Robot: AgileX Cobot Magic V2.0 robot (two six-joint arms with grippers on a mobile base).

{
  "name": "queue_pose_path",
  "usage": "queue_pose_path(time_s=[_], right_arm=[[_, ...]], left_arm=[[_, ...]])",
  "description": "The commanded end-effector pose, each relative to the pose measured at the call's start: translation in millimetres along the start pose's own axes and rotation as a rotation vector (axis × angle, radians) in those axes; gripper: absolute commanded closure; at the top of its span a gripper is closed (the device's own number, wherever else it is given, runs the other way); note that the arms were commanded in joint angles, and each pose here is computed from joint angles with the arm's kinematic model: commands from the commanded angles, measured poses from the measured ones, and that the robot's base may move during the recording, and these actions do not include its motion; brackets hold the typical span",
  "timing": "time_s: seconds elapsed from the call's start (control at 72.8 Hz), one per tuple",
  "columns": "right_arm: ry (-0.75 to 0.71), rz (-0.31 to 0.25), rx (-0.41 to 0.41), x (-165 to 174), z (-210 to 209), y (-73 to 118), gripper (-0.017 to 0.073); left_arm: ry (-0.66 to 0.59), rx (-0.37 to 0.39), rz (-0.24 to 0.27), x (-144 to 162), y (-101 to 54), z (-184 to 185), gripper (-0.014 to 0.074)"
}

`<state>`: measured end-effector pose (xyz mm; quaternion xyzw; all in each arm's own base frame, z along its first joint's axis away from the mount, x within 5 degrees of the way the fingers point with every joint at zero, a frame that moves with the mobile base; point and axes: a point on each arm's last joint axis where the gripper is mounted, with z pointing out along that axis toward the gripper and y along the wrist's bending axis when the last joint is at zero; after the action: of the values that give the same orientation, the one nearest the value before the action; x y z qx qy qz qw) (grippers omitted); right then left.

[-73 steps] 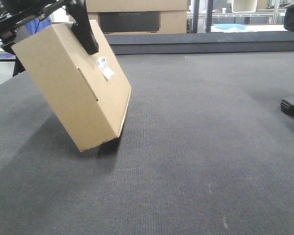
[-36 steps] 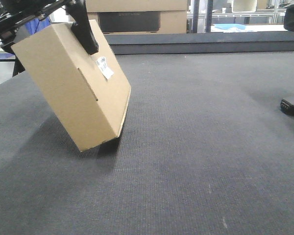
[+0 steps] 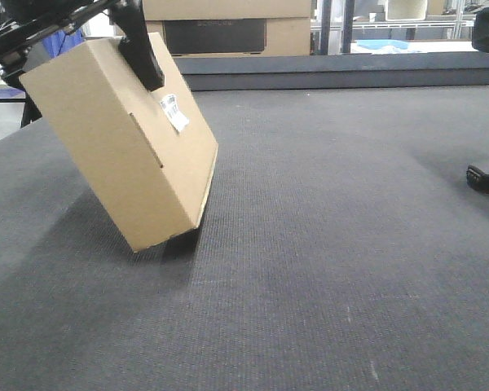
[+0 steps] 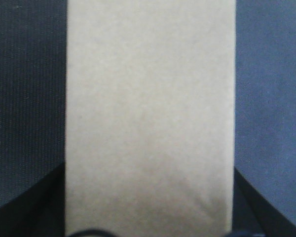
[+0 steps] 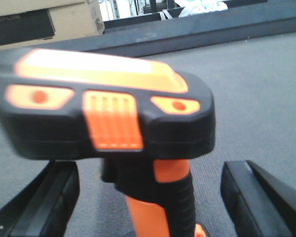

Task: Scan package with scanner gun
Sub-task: 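Grasp the orange-and-black scanner gun with the right gripper and lift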

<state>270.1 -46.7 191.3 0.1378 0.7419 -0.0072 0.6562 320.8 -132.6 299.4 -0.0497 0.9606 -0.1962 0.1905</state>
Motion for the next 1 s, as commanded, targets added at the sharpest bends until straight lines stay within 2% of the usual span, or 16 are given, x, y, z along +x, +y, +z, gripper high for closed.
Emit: queue_pose_path(time_s=[0.0,0.302,0.508,0.769,0.989], right_arm=[[-0.014,0.006,0.012,1.6,7.6,-2.8,0.0071],[-0.040,0.003,0.010,8.4,15.1,-4.0,0.0072],[-0.084,0.013,0.000,-2.8,24.3,-1.6,0.0072],[-0.062,0.014,0.000,-1.5,29.9,-0.9,0.0072],[-0.084,0.054,-0.005,2.5,32.8,-1.7,0.0072]], left_arm=[[-0.015,0.016,-0.004,0.1,-3.3,-2.2,0.0704],[-0.017,0.017,-0.004,-0.2,-3.4,-2.2,0.0704],[-0.021,0.018,-0.004,-0.6,-3.5,-2.2,0.0704],[-0.044,0.026,-0.004,-2.6,-4.2,-2.3,0.0704],[-0.044,0.026,-0.004,-2.6,-4.2,-2.3,0.0704]])
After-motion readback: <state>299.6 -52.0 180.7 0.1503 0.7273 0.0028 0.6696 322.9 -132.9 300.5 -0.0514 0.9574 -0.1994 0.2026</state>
